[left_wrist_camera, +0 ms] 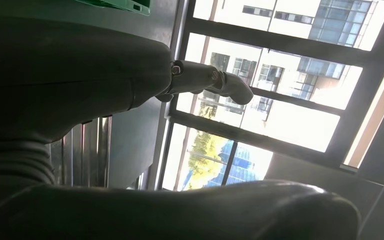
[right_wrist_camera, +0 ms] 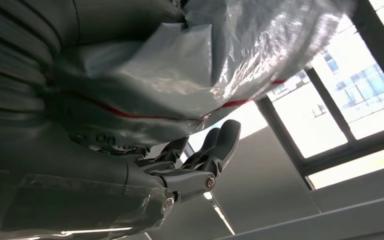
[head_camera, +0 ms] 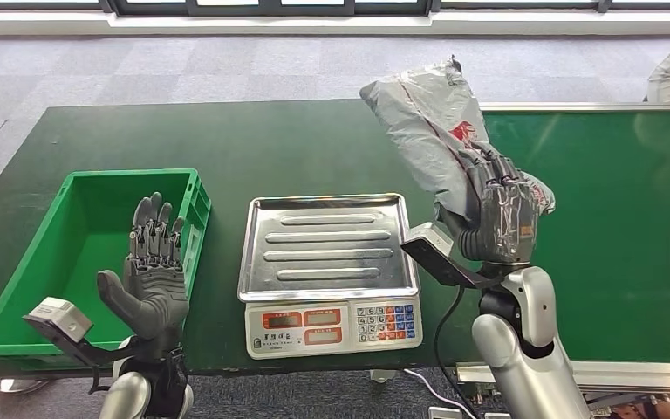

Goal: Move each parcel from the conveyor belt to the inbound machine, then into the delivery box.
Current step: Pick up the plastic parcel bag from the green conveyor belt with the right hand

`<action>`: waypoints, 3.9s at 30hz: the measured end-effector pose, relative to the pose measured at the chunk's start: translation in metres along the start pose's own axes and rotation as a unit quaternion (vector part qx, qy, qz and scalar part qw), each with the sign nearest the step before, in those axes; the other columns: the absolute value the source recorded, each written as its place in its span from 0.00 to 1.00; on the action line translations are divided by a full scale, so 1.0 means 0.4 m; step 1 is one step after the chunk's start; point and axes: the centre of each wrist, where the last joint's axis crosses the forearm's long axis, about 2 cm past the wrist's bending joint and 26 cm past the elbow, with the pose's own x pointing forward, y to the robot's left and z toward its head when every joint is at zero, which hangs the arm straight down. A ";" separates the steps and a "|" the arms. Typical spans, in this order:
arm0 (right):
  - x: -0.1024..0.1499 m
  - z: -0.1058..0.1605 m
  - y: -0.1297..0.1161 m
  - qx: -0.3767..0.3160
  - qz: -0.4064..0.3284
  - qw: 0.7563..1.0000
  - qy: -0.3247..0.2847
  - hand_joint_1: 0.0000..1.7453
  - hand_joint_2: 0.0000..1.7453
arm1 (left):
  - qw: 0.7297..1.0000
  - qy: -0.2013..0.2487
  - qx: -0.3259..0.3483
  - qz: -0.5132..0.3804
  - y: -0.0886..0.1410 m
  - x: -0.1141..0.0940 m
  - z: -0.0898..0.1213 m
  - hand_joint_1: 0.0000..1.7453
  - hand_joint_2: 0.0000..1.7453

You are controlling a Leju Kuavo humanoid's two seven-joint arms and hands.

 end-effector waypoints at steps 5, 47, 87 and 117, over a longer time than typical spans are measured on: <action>0.010 -0.015 0.006 0.002 -0.011 1.000 -0.009 1.00 1.00 | 1.000 0.005 -0.002 0.007 0.001 -0.006 -0.002 0.00 0.00; 0.172 -0.078 0.164 0.098 -0.201 0.972 -0.076 0.25 1.00 | 0.998 0.031 -0.028 0.048 -0.004 -0.049 -0.031 0.00 0.00; 0.067 0.060 0.082 0.021 -0.132 0.986 0.096 0.00 0.00 | 0.999 0.033 -0.024 0.030 -0.017 -0.033 0.000 0.00 0.00; -0.029 0.254 0.050 0.164 0.001 0.947 0.276 0.00 1.00 | 0.996 0.062 -0.047 0.032 -0.041 -0.010 0.057 0.00 0.00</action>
